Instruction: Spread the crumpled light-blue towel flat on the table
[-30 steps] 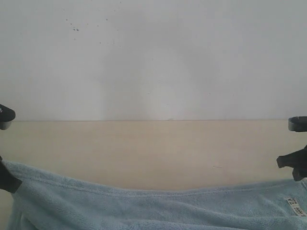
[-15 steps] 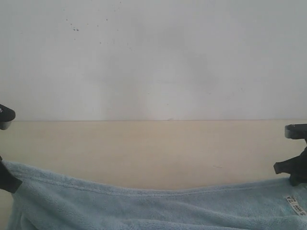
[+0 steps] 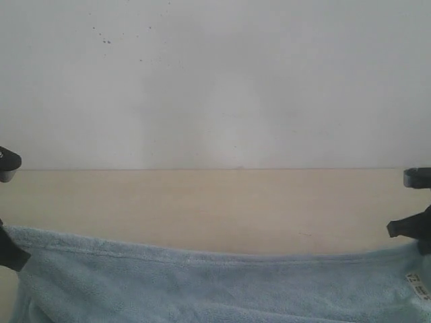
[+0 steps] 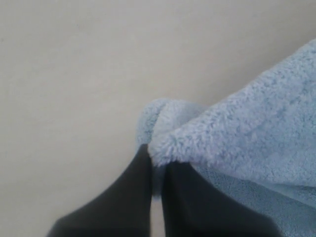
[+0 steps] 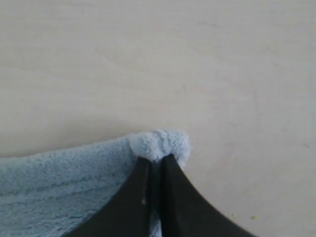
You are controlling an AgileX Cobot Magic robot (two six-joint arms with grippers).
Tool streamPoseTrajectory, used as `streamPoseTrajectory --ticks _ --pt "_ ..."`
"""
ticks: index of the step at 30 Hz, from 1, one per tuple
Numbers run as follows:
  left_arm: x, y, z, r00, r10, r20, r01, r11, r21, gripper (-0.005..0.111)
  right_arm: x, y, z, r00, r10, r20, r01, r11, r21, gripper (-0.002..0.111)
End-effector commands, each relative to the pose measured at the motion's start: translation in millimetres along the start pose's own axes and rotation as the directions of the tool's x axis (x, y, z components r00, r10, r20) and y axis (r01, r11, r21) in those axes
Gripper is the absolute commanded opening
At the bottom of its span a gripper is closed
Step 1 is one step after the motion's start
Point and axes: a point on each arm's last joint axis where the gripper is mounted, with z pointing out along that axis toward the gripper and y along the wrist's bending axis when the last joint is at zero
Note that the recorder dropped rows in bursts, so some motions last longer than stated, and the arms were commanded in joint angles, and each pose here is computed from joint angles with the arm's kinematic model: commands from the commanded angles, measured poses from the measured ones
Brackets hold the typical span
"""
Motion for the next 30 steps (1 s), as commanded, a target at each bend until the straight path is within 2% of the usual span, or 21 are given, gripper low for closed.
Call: streamPoseTrajectory --ticks 1,8,15,20,26,30 --pt "-2.7 5.5 -15.3 0.998 -0.011 0.060 0.012 1.000 -0.018 0.004 -17.3 -3.6 -51.5 0.992 -0.007 0.130 0.004 1.000 0.021 0.000" --pt "3.4 19.2 -64.0 0.982 -0.035 0.185 0.050 0.996 -0.073 0.004 -25.9 -3.0 -141.3 0.955 -0.015 0.295 0.003 0.999 0.041 0.000" --pt "25.9 32.5 -118.3 0.956 -0.073 0.286 0.115 0.984 -0.135 0.004 -6.8 2.2 -225.9 0.906 0.011 0.424 -0.028 0.999 0.035 0.000" --pt "37.8 36.1 -139.0 0.938 -0.096 0.333 0.152 0.978 -0.145 0.004 33.4 10.0 -254.3 0.880 0.057 0.472 -0.061 0.998 -0.006 0.000" --pt "41.2 34.7 -143.5 0.933 -0.119 0.340 0.169 0.978 -0.123 0.004 83.4 15.6 -263.1 0.857 0.079 0.509 -0.086 0.996 -0.010 0.000" --pt "54.0 36.8 -159.7 0.919 -0.139 0.369 0.198 0.972 -0.127 0.004 95.8 18.6 -278.7 0.839 0.056 0.542 -0.067 0.998 0.001 0.000"
